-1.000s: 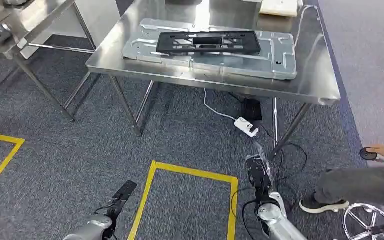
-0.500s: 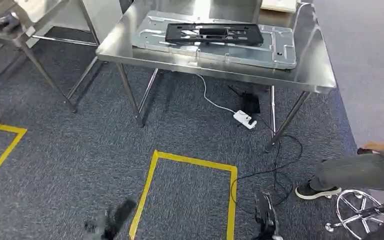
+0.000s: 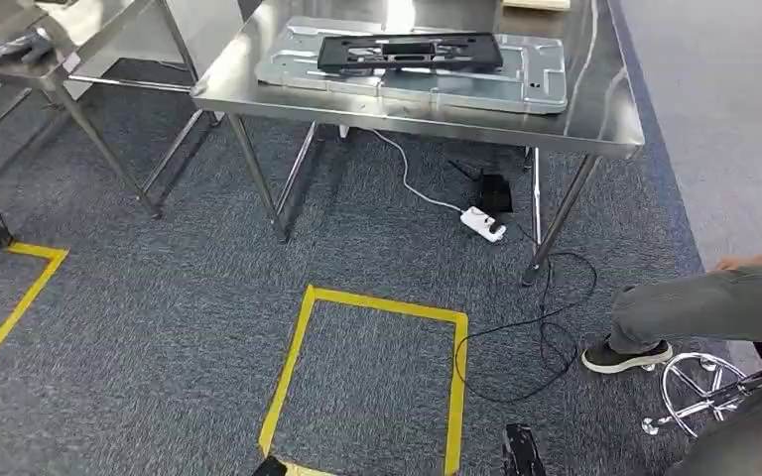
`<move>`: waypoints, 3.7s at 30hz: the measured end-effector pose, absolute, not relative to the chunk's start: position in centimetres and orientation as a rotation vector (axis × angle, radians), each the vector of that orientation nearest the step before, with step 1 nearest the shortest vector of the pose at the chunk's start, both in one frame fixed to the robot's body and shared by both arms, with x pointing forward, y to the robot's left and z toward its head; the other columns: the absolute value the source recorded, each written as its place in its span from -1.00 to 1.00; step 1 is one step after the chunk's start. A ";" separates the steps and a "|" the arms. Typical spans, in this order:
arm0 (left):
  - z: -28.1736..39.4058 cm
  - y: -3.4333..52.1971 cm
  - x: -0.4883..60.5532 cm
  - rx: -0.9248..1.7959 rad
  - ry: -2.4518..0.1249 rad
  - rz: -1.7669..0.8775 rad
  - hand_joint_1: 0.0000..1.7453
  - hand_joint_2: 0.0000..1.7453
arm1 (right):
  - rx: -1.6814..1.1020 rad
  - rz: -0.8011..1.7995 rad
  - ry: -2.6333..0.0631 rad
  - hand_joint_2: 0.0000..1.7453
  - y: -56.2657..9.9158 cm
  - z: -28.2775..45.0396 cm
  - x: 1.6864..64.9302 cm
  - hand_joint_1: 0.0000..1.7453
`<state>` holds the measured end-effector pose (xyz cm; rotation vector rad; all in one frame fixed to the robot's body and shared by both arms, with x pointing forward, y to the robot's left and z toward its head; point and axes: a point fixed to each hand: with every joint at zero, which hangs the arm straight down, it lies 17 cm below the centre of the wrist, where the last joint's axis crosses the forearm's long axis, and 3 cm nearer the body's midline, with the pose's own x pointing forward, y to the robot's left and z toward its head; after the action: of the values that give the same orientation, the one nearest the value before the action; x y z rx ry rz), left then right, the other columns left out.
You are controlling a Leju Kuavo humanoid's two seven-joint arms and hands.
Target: Take the parts from the cabinet and place them on the table.
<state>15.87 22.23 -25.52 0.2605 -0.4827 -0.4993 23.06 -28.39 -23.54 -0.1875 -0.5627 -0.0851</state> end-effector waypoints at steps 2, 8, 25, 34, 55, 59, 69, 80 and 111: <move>-25.7 22.2 15.2 0.256 -0.473 -0.498 -1.00 -1.00 | -0.184 -0.065 -0.548 -1.00 -27.9 -23.9 22.3 -1.00; -25.8 22.1 15.0 0.258 -0.467 -0.525 -1.00 -1.00 | -0.175 -0.005 -0.534 -1.00 -26.6 -24.0 21.9 -1.00; -26.0 21.9 14.1 0.245 -0.449 -0.534 -1.00 -1.00 | -0.167 0.093 -0.472 -1.00 -25.5 -24.9 19.7 -1.00; -26.4 21.1 13.0 0.191 -0.399 -0.555 -1.00 -1.00 | -0.197 0.111 -0.514 -1.00 -25.6 -24.5 20.6 -1.00; -26.3 19.3 12.6 0.105 -0.456 -0.871 -1.00 -1.00 | -0.284 -0.049 -0.484 -1.00 -29.3 -25.4 17.1 -1.00; -26.1 20.1 13.6 0.135 -0.510 -0.954 -1.00 -1.00 | -0.297 -0.082 -0.435 -1.00 -29.5 -25.7 16.1 -1.00; -25.8 20.0 14.3 0.182 -0.526 -0.968 -1.00 -1.00 | -0.239 -0.075 -0.323 -1.00 -27.7 -26.7 13.8 -1.00; -26.3 20.3 13.1 0.171 -0.458 -0.953 -1.00 -1.00 | -0.186 -0.020 -0.295 -1.00 -26.1 -26.9 13.1 -1.00; -26.6 22.0 12.6 0.159 -0.449 -0.776 -1.00 -1.00 | -0.163 0.163 -0.397 -1.00 -24.0 -26.4 14.0 -1.00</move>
<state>12.62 22.04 -26.56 0.1594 -0.4495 -0.7765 14.02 -24.01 -26.42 -0.1627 -0.3968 0.1632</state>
